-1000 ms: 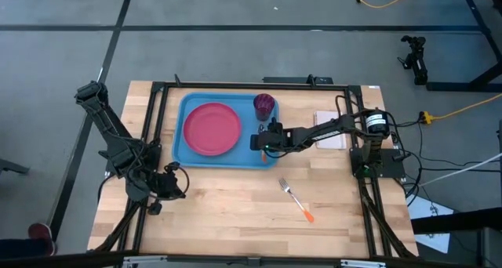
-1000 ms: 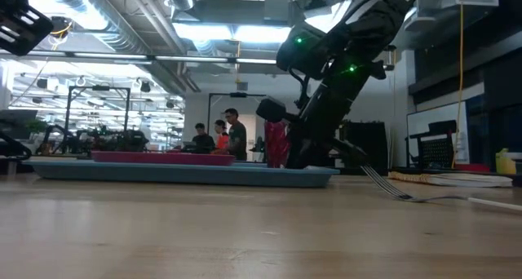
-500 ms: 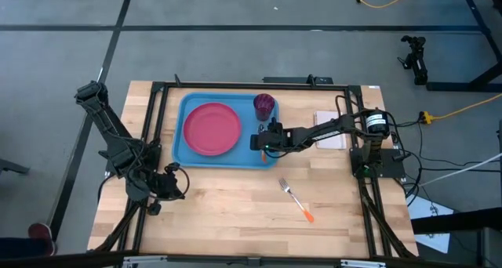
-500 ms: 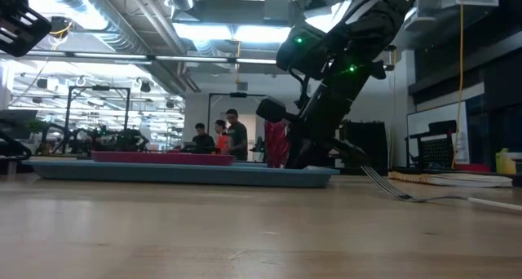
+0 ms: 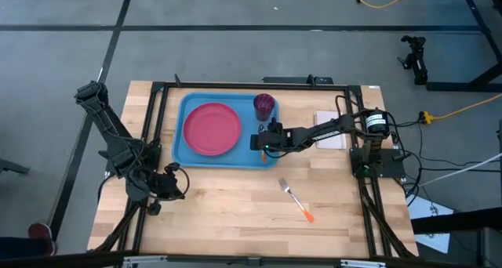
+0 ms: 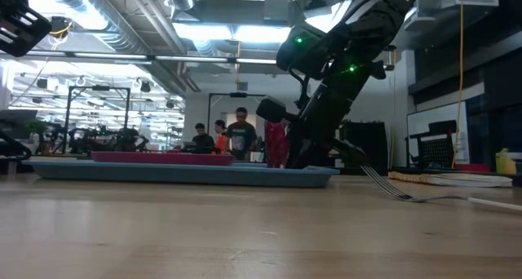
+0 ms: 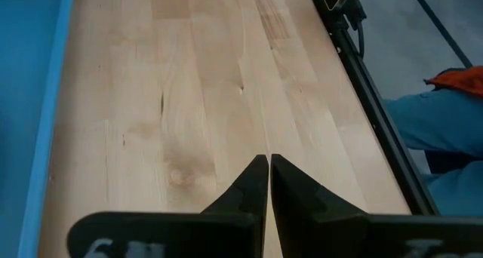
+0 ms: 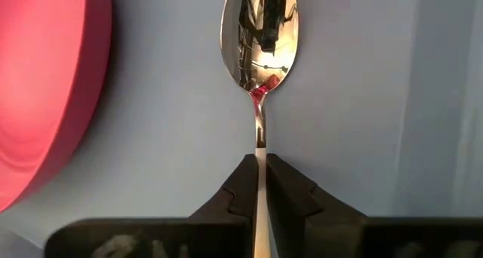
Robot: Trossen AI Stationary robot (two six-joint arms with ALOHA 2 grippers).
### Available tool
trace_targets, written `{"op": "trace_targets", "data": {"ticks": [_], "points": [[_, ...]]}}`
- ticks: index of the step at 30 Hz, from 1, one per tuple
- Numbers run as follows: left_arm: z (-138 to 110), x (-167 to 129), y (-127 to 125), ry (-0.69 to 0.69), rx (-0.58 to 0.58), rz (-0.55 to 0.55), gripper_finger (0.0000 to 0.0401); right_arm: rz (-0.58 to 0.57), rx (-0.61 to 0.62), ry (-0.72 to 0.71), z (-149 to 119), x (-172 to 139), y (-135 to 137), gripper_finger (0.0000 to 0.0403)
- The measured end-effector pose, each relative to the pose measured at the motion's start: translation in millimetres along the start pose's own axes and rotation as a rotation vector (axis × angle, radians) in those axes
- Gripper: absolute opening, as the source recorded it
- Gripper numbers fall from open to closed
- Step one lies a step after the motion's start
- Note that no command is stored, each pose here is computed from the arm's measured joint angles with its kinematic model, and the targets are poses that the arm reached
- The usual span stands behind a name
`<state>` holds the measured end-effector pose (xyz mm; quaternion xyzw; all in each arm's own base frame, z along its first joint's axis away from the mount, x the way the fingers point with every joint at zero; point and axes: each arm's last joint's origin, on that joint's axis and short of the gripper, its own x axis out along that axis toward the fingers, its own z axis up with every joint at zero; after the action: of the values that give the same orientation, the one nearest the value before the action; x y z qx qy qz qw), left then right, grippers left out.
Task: Pick and place plate/cup/fork/spoon on tray
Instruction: Put the orange spoon on the blue serving tray to the right side of the pink plate
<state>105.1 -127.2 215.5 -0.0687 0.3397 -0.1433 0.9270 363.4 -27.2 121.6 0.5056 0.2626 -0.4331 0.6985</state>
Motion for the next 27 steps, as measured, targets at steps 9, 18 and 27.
{"op": "trace_targets", "data": {"ticks": [9,18,27], "points": [[0.0,0.0,0.0,0.0,0.0,0.0,0.0011,0.002,0.001,0.0,0.0,0.0,0.1,0.0026],[0.0,0.0,0.0,0.0,0.0,0.0,0.0011,0.008,0.003,-0.001,0.0,0.0,0.8,0.0026],[0.0,0.0,0.0,-0.001,0.0,0.0,0.0011,0.008,0.003,-0.001,0.0,0.0,0.8,0.0026]]}}
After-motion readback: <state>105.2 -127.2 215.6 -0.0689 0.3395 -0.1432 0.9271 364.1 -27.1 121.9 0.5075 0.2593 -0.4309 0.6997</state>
